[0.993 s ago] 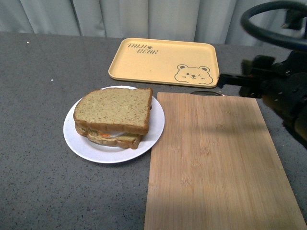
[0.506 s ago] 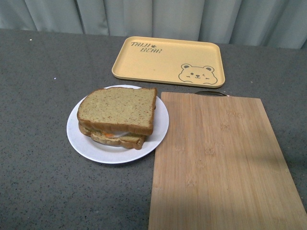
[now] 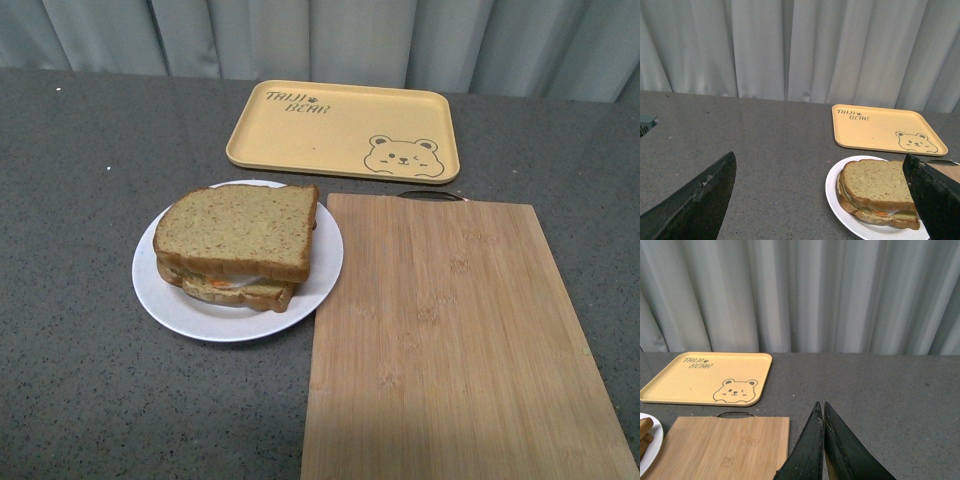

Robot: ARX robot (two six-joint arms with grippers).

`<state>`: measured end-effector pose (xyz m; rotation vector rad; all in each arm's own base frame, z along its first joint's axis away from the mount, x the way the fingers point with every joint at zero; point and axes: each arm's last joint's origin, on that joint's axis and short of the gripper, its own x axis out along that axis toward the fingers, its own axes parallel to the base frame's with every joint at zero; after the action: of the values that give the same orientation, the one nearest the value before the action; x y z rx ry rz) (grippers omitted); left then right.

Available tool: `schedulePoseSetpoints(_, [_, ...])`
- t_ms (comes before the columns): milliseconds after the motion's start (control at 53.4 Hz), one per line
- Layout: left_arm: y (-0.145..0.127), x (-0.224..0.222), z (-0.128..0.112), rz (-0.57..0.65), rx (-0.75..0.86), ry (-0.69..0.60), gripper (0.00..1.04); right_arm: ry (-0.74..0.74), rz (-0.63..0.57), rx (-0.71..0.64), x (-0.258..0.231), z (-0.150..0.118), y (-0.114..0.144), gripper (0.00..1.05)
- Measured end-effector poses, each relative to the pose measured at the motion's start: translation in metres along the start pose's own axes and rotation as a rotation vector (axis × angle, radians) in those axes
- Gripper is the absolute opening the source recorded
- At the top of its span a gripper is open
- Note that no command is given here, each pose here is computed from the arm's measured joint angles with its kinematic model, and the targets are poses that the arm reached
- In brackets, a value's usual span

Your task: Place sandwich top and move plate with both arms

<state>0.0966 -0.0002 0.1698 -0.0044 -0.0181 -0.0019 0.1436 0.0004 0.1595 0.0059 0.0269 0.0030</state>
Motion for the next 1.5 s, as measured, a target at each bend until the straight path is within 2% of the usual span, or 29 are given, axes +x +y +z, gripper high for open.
schedulePoseSetpoints(731, [0.0, 0.0, 0.0, 0.0, 0.0, 0.0, 0.98, -0.036, 0.001, -0.002, -0.026, 0.008, 0.0, 0.01])
schedulePoseSetpoints(1256, [0.0, 0.0, 0.0, 0.0, 0.0, 0.0, 0.98, -0.036, 0.0, -0.002, -0.035, 0.007, 0.0, 0.01])
schedulePoseSetpoints(1368, [0.0, 0.0, 0.0, 0.0, 0.0, 0.0, 0.98, 0.001, 0.001, -0.003, -0.043, 0.002, 0.0, 0.01])
schedulePoseSetpoints(1499, [0.0, 0.0, 0.0, 0.0, 0.0, 0.0, 0.98, -0.029, 0.001, -0.004, -0.046, 0.004, 0.0, 0.02])
